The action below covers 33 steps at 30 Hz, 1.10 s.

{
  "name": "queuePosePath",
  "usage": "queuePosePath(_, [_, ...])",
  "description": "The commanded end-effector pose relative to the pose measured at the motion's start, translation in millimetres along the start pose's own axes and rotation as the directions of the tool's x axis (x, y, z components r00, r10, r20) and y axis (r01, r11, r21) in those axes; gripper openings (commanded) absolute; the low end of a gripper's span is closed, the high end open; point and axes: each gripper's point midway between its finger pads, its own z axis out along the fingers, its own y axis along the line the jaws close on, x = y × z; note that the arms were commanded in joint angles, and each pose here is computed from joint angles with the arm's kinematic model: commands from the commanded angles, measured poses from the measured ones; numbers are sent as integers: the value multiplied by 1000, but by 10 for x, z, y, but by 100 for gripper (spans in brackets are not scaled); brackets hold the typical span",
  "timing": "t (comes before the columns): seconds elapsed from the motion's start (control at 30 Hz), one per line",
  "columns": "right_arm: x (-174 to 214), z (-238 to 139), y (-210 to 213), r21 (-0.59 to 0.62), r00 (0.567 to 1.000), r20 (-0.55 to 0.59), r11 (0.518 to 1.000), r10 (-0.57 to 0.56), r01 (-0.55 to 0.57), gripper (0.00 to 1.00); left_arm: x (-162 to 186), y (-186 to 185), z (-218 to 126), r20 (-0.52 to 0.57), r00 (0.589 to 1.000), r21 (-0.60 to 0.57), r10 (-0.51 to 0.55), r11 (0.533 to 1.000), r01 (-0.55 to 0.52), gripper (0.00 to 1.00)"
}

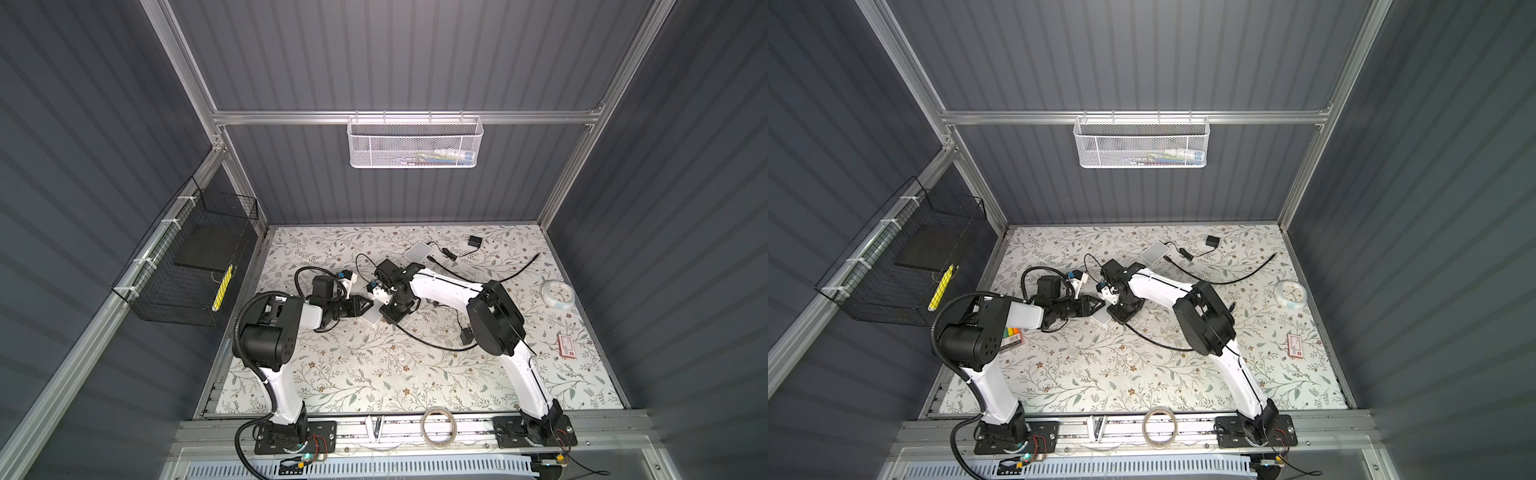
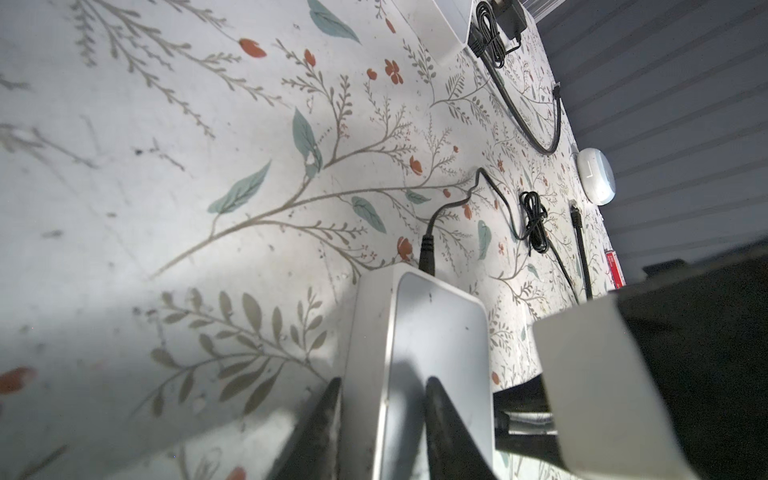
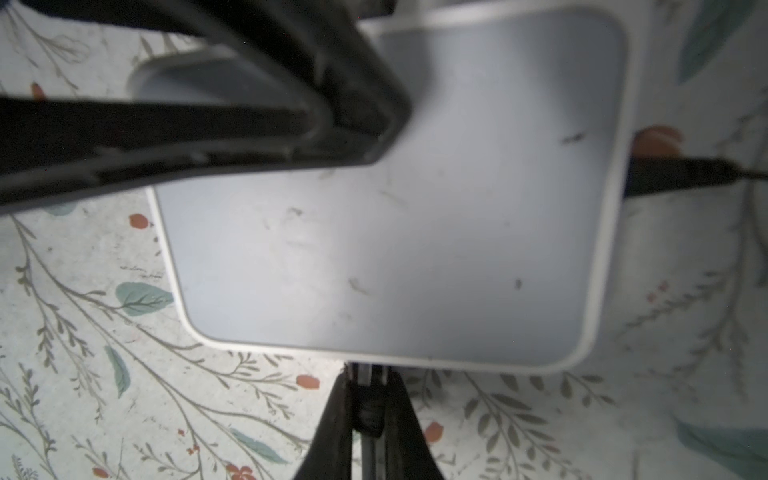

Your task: Insert the plug into the switch port

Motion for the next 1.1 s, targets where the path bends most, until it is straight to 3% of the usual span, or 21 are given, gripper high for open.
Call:
queuePosePath(0.0, [-543, -123, -15, 9, 977, 211, 1000, -13, 12, 0, 496, -265, 74, -175, 980, 111, -91, 987, 112, 33])
queuePosePath(0.2, [-543, -138, -9, 9, 978, 209, 1000, -23, 22, 0, 510, -271, 93, -169, 981, 117, -94, 987, 114, 33])
queuePosePath(0.8, [129, -332, 24, 28, 992, 90, 996, -82, 80, 31, 205, 70, 37, -145, 984, -121, -104, 989, 87, 36])
queuePosePath(1.07, [365, -406, 41, 14, 993, 62, 995, -101, 100, 34, 110, 94, 33, -149, 986, -138, -79, 989, 58, 35])
